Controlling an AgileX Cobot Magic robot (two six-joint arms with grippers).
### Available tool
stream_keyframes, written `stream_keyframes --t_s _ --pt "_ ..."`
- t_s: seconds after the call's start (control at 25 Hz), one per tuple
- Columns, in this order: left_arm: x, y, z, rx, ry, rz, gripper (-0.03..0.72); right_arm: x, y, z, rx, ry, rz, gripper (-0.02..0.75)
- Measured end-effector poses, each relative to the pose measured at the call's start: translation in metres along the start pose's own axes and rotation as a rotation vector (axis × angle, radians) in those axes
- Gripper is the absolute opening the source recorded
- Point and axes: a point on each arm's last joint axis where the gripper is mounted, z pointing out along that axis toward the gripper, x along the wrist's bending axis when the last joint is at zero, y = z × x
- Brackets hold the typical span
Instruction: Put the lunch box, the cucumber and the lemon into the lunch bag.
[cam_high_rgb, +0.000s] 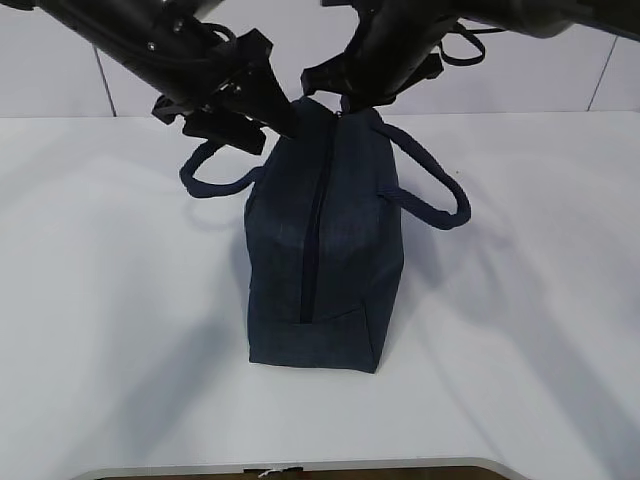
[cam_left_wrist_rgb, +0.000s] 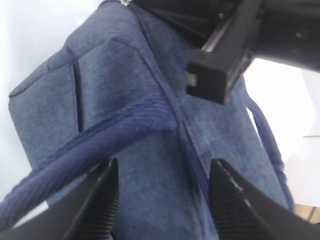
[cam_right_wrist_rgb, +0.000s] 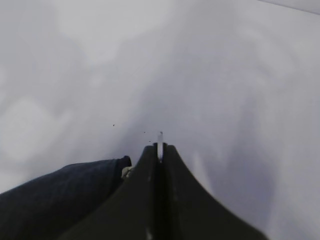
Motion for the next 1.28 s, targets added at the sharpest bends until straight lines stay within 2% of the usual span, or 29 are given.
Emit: stream_keyframes --t_s 0.24,0.88,1.0,1.28 --pt "0.0 0.004 0.001 -0.04 -0.013 -0.015 0.417 0.0 0.0 0.0 -0.001 0.003 0.003 0.005" --pt "0.017 0.011 0.03 -0.056 -0.059 -0.037 0.409 0.001 0.001 0.0 -0.005 0.008 0.007 0.005" --pt "0.016 0.013 0.03 -0.063 -0.06 -0.033 0.35 0.001 0.001 0.0 -0.005 0.008 0.007 0.005" --pt "0.016 0.013 0.03 -0.058 -0.058 -0.011 0.099 0.001 0.001 0.0 -0.008 0.008 0.007 0.005"
